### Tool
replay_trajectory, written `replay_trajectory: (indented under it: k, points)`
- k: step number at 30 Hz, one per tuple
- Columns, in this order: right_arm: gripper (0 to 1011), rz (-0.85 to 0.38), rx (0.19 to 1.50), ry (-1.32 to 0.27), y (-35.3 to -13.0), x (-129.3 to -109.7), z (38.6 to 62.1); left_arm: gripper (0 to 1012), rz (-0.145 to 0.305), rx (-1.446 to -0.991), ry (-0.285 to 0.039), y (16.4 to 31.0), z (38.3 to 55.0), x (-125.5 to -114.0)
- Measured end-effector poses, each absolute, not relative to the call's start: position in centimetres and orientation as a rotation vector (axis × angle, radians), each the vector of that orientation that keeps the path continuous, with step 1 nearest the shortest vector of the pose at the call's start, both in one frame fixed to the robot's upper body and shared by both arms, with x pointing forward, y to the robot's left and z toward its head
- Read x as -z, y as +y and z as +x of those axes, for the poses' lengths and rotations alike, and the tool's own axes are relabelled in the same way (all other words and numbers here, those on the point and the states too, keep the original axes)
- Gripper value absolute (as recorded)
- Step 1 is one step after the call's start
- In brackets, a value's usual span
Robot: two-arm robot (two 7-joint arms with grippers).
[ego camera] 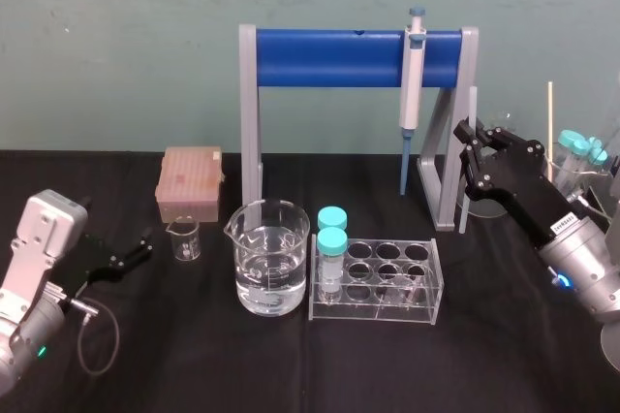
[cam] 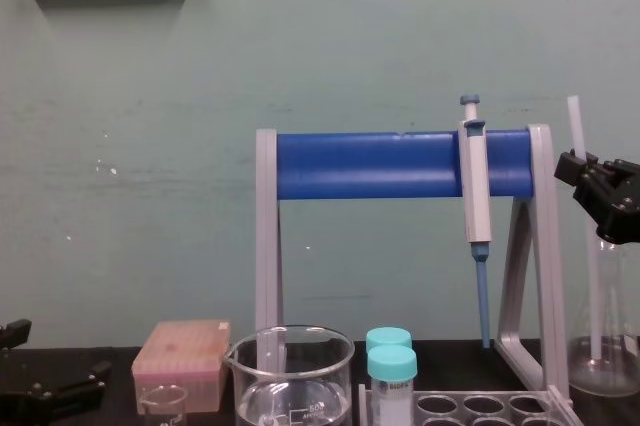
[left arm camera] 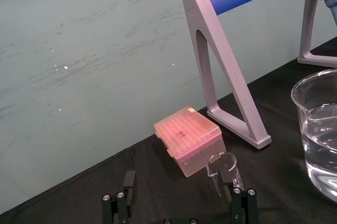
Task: Pick up the stirring rod with one hand, then place it down.
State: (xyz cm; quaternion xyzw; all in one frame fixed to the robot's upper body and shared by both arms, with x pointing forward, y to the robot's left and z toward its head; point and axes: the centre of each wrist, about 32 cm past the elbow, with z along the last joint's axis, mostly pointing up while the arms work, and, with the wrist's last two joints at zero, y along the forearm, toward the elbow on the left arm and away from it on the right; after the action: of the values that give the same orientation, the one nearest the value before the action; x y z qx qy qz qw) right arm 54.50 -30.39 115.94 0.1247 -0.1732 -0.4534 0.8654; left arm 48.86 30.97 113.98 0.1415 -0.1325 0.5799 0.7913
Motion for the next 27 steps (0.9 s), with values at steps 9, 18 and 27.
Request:
replay_trajectory:
  k: [9, 18, 27]
  points:
    - [66, 0.261, 0.95, -0.363, -30.39, -115.94, 54.5, 1000, 0.304, -1.248, -0.285, 30.97, 48.86, -113.98]
    - [66, 0.261, 0.95, -0.363, -30.39, -115.94, 54.5, 1000, 0.305, -1.248, -0.285, 30.97, 48.86, -113.98]
    - [66, 0.261, 0.95, -0.363, -30.39, -115.94, 54.5, 1000, 0.305, -1.248, -0.285, 30.97, 48.86, -113.98]
